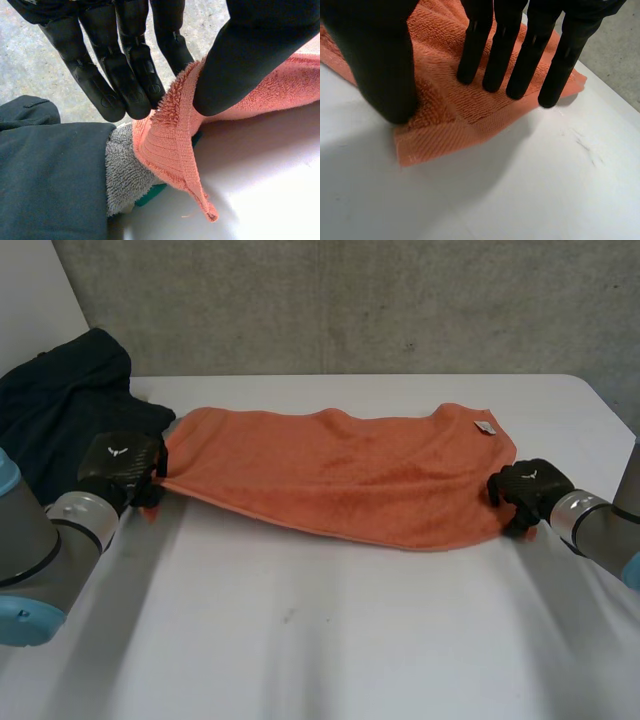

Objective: Fold the laundry.

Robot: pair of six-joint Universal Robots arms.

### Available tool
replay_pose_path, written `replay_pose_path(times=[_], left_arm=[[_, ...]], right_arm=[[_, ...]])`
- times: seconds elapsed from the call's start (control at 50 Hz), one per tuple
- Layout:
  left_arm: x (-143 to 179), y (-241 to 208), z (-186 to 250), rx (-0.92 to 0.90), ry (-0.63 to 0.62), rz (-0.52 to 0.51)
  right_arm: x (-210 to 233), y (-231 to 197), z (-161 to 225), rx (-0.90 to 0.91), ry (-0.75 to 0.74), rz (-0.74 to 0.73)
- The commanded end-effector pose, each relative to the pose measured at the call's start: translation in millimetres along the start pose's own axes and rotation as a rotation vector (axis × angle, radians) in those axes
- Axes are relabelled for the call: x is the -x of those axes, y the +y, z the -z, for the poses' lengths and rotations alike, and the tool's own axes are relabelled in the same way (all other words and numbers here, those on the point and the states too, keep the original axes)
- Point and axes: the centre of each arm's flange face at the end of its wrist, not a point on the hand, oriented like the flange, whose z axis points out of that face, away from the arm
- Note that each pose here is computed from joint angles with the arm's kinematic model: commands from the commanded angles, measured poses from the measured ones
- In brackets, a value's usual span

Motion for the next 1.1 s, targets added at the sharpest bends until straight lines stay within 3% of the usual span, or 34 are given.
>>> replay_pose_path(times=[0.02, 0.2, 0.28, 0.38, 0.46, 0.56, 0.74, 0.88, 1.02, 1.1], left_arm=[[1, -1, 1, 0.003, -0.001, 0.002], [-5, 4, 15, 0.103, 0.028, -0.024], [-14, 7, 46, 0.271, 0.096, -0.109], [-25, 14, 103, 0.565, 0.251, -0.266], [-34, 15, 127, 0.683, 0.367, -0.33], [-37, 4, 107, 0.565, 0.33, -0.39], [-35, -21, 17, 0.277, 0.11, -0.467], [-46, -40, -40, 0.11, 0.06, -0.498], [-52, -39, -73, 0.067, 0.044, -0.518], [-40, -74, -92, -0.055, -0.041, -0.539]], right_arm=[[-7, -8, -3, -0.026, 0.026, 0.005], [-36, -35, 28, -0.009, 0.106, -0.043], [-46, -32, 67, 0.159, 0.04, -0.06], [-53, -23, 123, 0.43, -0.142, 0.023], [-54, -20, 144, 0.526, -0.271, 0.083], [-57, -20, 126, 0.482, -0.21, 0.067], [-71, -29, 77, 0.292, -0.02, 0.038], [-75, -33, 43, 0.169, 0.074, 0.052], [-80, -39, 21, 0.083, 0.162, 0.103], [-100, -70, 15, -0.071, 0.277, 0.123]])
